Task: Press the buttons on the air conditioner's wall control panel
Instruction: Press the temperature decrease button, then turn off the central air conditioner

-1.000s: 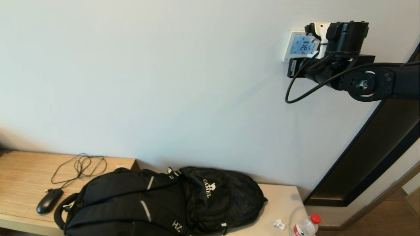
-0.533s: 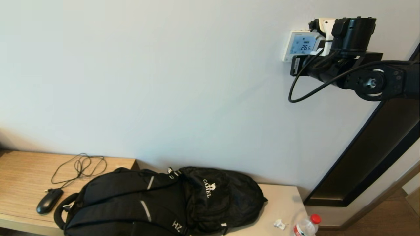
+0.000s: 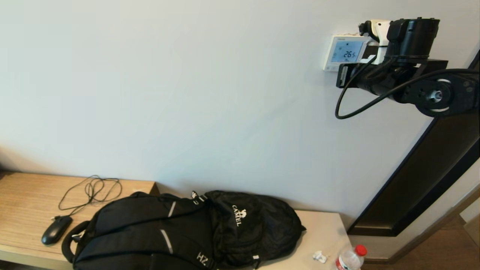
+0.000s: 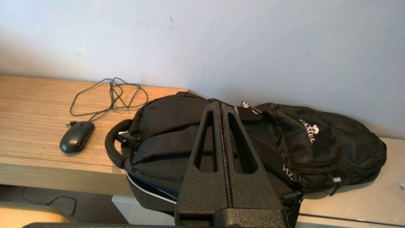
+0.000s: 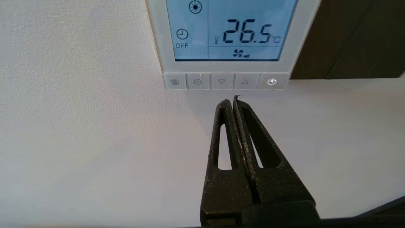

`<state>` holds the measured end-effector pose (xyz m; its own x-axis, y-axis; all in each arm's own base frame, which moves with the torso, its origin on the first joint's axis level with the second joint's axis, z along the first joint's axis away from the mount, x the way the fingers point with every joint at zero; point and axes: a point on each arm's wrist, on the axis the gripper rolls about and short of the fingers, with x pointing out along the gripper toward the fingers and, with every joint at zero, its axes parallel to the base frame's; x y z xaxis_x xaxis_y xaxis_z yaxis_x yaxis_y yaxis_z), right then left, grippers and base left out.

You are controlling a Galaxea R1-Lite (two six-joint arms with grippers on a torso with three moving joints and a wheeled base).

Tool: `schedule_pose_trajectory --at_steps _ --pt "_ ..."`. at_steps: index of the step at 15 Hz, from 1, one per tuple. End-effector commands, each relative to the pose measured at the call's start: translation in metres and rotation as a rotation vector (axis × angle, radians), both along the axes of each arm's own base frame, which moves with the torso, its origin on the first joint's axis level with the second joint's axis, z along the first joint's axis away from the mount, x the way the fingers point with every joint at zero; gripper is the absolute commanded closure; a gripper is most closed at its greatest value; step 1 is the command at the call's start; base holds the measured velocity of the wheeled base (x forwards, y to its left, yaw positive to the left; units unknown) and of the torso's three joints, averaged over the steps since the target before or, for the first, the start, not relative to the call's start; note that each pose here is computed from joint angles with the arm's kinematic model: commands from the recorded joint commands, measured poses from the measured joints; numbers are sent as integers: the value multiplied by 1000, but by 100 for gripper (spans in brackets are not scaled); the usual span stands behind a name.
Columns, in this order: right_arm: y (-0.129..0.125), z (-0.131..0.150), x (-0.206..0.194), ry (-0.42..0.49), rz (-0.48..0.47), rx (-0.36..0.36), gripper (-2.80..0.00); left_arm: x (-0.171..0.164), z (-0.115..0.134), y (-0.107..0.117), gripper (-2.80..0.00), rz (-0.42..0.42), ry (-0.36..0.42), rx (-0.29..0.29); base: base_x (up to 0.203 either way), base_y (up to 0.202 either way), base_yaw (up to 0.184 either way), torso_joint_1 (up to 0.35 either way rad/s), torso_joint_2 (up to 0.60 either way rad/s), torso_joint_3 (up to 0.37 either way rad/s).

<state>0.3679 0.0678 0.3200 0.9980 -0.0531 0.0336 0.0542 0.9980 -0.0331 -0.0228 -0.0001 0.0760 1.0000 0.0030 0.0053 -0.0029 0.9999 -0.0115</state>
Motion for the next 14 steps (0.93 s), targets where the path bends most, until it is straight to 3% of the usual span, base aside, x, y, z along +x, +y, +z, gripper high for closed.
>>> schedule_pose_trajectory --at_steps 1,6,8,12,14 --pt "-6 16 -27 -32 -3 6 0 0 0 0 0 0 -1 -1 0 0 0 0 0 0" --pt "-28 20 -112 -33 -21 5 0 0 0 0 0 0 0 -1 0 0 0 0 0 0" --pt "-35 10 -152 -22 -22 2 0 0 0 0 0 0 -1 -1 0 0 0 0 0 0" --pt "-50 -32 -236 3 -33 -8 0 0 0 0 0 0 -1 -1 0 0 0 0 0 0" --pt "-58 -66 -266 45 -71 -19 0 0 0 0 0 0 -1 -2 0 0 0 0 0 0"
